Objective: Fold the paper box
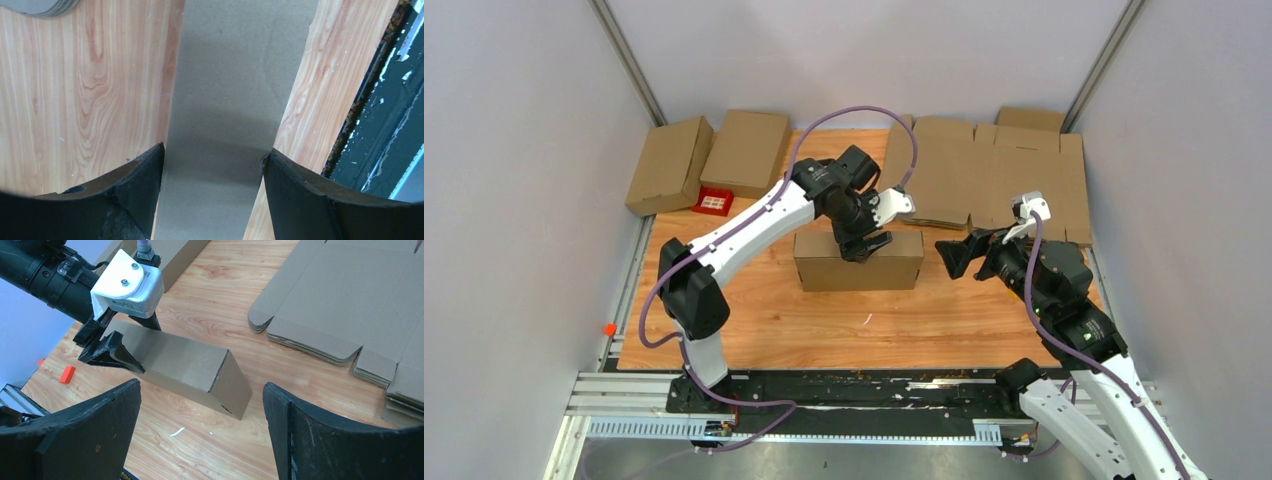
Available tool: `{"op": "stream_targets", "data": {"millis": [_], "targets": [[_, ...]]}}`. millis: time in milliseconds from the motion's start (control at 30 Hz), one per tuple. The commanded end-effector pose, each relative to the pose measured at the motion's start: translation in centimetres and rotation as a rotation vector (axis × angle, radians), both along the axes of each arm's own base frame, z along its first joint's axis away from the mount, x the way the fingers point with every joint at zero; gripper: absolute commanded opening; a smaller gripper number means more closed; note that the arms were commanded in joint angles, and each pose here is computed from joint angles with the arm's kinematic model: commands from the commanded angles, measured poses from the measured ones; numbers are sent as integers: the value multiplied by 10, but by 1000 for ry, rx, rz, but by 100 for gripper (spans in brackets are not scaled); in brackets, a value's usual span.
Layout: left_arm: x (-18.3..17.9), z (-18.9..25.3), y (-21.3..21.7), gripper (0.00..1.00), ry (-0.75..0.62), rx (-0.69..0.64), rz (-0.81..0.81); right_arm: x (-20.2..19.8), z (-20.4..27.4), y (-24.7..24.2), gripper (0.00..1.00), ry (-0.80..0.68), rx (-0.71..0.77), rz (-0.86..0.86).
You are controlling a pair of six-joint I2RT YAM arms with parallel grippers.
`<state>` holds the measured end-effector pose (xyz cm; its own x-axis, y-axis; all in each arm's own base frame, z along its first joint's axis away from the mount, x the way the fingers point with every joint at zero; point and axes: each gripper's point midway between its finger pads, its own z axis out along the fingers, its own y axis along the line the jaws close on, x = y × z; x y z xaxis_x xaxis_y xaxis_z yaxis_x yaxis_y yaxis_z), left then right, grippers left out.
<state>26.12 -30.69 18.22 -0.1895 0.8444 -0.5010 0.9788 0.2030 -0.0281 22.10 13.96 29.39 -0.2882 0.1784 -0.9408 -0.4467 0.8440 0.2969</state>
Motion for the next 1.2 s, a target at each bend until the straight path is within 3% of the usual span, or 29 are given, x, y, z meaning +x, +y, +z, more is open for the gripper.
{"op": "stream_targets", "data": {"millis": [0, 167, 267, 400, 667, 800, 1000, 1167], "targets": [[8, 21, 3, 75, -115, 7, 14, 1, 11, 3, 91, -32, 25, 10], [6, 8, 7, 73, -134, 81, 19, 1, 11, 3, 91, -33, 29, 10], [10, 9, 10, 62, -158, 102, 45, 0, 12, 3, 91, -35, 30, 10], [30, 29, 26, 59, -272, 135, 187, -1, 11, 3, 90, -32, 33, 10], [119, 125, 115, 61, -833, 311, 798, 1, 8, 6, 89, -18, 47, 16], [155, 149, 136, 60, -1045, 372, 954, 0, 7, 6, 89, -11, 52, 18], [210, 137, 143, 64, -1125, 502, 1075, 0, 2, 11, 89, 11, 59, 36], [256, 101, 152, 56, -1169, 684, 1148, 5, 0, 17, 89, 40, 51, 51]]}}
